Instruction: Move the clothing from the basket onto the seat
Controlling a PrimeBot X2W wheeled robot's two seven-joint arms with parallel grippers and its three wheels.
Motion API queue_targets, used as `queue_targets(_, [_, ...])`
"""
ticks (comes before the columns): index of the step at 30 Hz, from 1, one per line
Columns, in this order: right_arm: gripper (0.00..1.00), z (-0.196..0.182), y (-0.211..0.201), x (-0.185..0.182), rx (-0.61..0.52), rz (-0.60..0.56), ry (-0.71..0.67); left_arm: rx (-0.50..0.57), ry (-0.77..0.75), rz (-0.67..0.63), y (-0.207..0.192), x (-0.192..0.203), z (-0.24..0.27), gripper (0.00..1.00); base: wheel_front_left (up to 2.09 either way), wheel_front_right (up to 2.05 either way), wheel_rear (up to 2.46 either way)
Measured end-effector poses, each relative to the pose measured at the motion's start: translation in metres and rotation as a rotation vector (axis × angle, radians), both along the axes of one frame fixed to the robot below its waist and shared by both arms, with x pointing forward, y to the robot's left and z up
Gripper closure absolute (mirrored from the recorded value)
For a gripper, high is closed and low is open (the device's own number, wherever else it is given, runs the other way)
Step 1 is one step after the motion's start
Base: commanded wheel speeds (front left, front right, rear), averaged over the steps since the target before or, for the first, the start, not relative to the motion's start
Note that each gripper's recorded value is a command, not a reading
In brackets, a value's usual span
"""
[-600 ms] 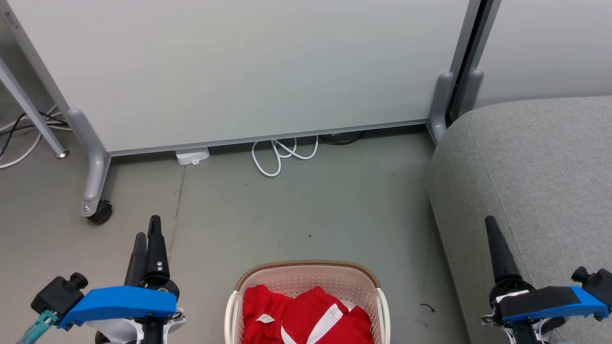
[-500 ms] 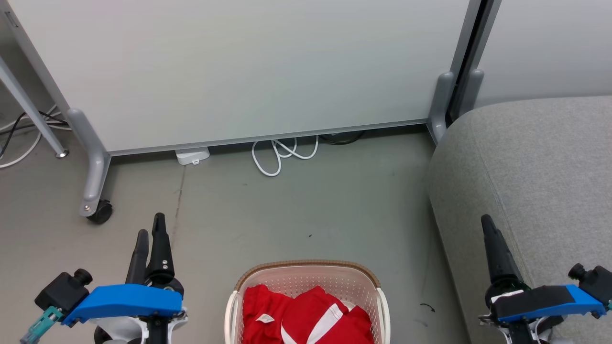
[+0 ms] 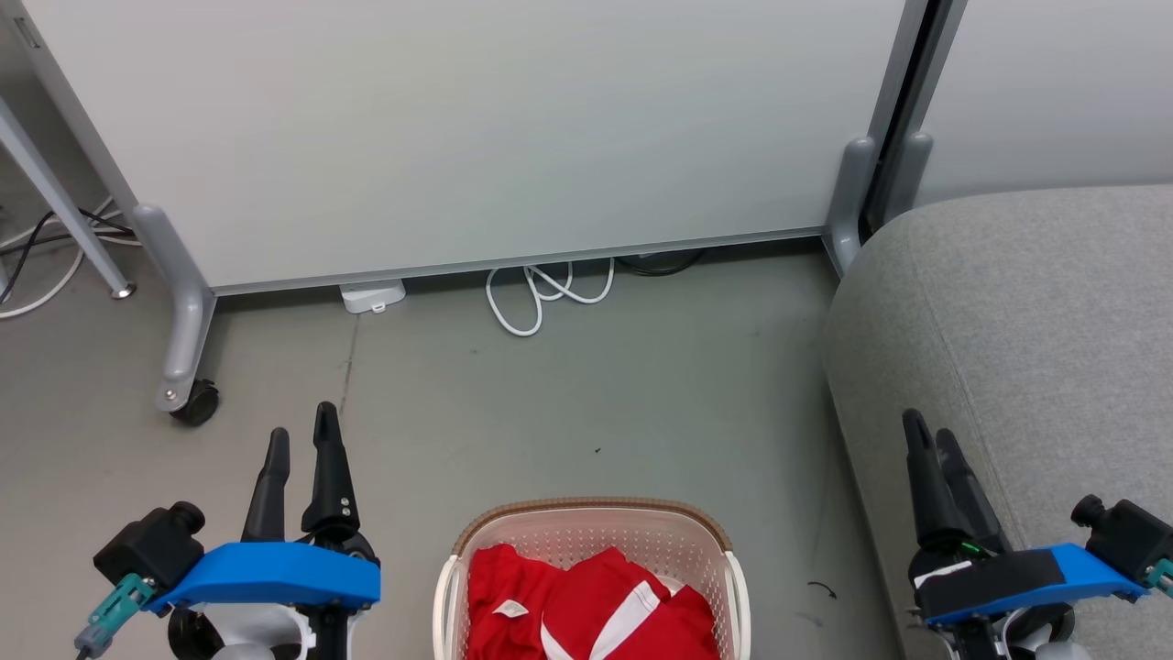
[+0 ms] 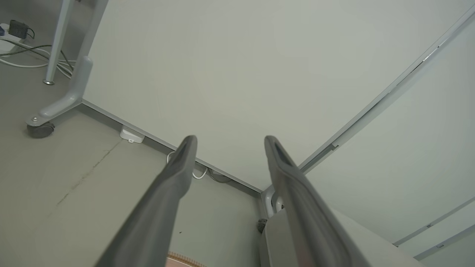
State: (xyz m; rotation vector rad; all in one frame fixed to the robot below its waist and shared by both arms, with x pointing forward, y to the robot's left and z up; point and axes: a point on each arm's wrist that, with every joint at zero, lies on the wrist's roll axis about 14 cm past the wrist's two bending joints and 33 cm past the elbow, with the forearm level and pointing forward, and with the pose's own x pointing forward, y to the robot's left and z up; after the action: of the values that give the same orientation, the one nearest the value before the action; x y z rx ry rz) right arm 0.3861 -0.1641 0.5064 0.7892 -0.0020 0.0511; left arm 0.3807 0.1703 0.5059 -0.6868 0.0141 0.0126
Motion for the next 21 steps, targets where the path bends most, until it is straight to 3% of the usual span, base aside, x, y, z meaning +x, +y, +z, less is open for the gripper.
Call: queue_targets(21, [0.00,0.009,0.014,0.002,-0.233,0.035,-0.067,0.268,-0.042,-0.010,-0.009,0.001,0.005,0.00,0.00,0.00,0.00])
